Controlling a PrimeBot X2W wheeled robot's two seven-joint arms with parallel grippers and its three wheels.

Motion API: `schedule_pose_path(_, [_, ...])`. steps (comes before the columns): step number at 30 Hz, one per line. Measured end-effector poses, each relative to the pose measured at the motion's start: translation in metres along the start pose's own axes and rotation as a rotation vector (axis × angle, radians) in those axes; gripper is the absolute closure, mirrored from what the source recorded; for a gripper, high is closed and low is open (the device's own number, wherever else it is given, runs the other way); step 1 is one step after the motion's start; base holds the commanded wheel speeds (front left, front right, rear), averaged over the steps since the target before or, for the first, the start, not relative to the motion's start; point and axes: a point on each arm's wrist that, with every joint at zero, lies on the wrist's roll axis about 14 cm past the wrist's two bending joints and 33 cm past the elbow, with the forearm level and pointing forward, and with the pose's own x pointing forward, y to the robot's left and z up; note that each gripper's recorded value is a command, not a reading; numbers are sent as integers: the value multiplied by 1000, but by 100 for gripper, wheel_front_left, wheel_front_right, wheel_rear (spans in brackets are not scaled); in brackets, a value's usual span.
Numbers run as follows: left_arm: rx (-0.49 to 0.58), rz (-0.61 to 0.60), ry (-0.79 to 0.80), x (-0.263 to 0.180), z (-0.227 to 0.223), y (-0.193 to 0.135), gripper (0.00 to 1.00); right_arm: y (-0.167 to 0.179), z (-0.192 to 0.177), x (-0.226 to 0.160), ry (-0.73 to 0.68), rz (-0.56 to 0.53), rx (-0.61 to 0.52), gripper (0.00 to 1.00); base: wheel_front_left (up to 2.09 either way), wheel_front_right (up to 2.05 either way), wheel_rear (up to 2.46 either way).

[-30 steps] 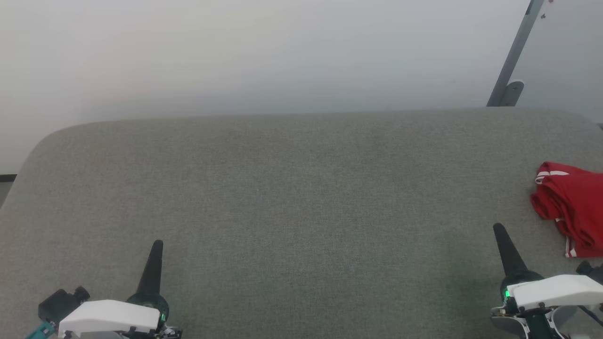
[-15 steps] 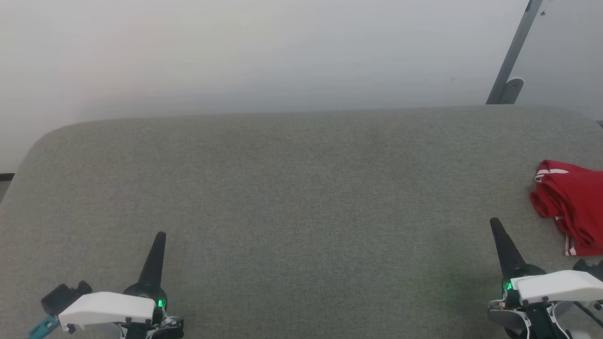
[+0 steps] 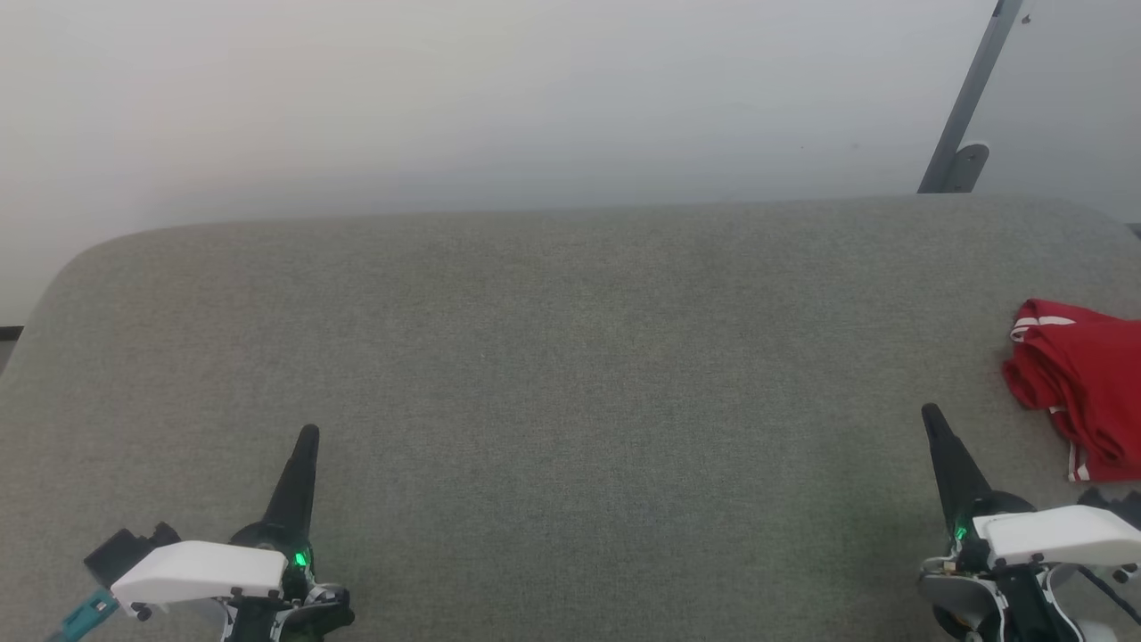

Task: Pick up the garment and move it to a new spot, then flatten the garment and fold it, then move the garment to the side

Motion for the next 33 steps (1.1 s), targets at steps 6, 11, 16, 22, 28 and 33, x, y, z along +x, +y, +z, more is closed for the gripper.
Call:
schedule_pose_path(6, [-45, 0, 7, 1, -2, 0, 100, 2, -1, 2, 2, 7, 44, 100, 0, 0, 0])
schedule_pose_path(11, [-76, -13, 12, 5, -3, -4, 100, 2, -1, 2, 2, 9, 81, 100, 0, 0, 0])
schedule_pose_path(16, [-114, -14, 17, 6, -4, -4, 100, 3, -1, 3, 4, 12, 113, 100, 0, 0, 0])
schedule_pose_path(22, [-155, -21, 23, 9, -5, -6, 100, 5, -2, 5, 5, 21, 159, 100, 0, 0, 0])
schedule_pose_path(28, [-179, -26, 28, 11, -6, -8, 100, 6, -2, 6, 5, 24, 182, 100, 0, 0, 0])
schedule_pose_path(33, [-179, -26, 27, 11, -6, -8, 100, 6, -2, 6, 6, 24, 182, 100, 0, 0, 0])
